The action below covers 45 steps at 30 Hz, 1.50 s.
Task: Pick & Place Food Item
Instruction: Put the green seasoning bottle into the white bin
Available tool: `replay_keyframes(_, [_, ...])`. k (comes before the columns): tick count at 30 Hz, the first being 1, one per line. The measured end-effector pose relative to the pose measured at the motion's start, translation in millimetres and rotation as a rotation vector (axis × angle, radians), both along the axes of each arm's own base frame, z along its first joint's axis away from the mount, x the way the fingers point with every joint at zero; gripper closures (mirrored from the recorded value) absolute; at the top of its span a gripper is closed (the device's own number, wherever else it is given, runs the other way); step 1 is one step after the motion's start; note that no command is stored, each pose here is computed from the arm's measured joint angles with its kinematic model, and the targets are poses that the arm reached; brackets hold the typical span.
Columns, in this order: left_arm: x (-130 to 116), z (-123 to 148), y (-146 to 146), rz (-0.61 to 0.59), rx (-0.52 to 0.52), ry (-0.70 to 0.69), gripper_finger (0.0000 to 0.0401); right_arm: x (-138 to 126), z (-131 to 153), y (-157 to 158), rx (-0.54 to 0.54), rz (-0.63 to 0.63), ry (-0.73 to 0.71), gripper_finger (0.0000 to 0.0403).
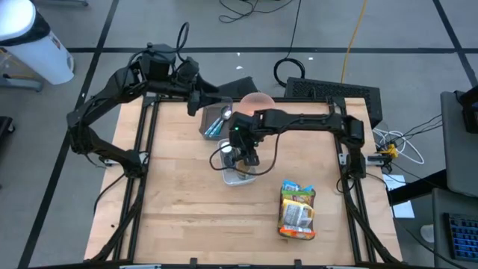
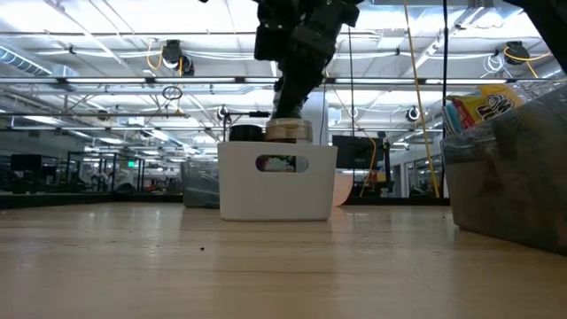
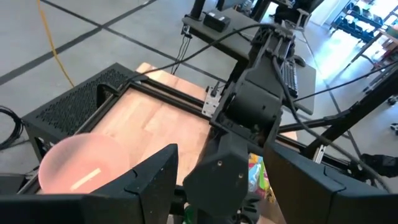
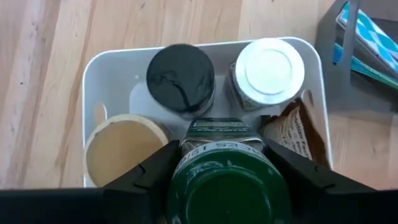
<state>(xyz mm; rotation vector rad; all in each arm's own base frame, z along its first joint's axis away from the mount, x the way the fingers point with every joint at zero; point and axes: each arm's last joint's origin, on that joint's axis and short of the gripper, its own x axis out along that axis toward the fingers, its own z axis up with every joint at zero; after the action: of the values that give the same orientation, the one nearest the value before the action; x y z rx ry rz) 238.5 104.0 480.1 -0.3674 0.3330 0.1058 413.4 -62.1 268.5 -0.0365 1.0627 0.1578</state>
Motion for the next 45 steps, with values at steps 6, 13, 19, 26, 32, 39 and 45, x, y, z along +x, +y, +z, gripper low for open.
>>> replay_keyframes(6, [2,-6,0,-0.001,-0.014,0.021,0.016,2,-2,-1,0.001,-0.003,-0.003,0.0211])
replay_keyframes(13, [3,-6,0,-0.003,-0.01,0.02,0.016,-1,-5,-6,0.006,-0.01,0.022,0.0211])
replay_keyframes(19, [3,-6,0,-0.006,-0.006,0.02,0.016,-5,-14,-11,0.013,-0.026,0.049,0.0211])
replay_keyframes(26, [5,-8,1,-0.007,-0.008,0.028,0.016,-6,-16,-20,0.021,-0.05,0.053,0.0211])
replay_keyframes(32, [5,-8,1,-0.007,-0.008,0.027,0.016,-11,-18,-23,0.004,-0.031,0.1,0.0211])
replay_keyframes(39, [5,-8,1,-0.012,0.006,0.028,0.016,-11,-19,-23,0.001,-0.022,0.101,0.0211])
replay_keyframes(45, [5,-8,1,-0.014,0.011,0.028,0.016,-9,-19,-18,-0.009,0.007,0.09,0.0211])
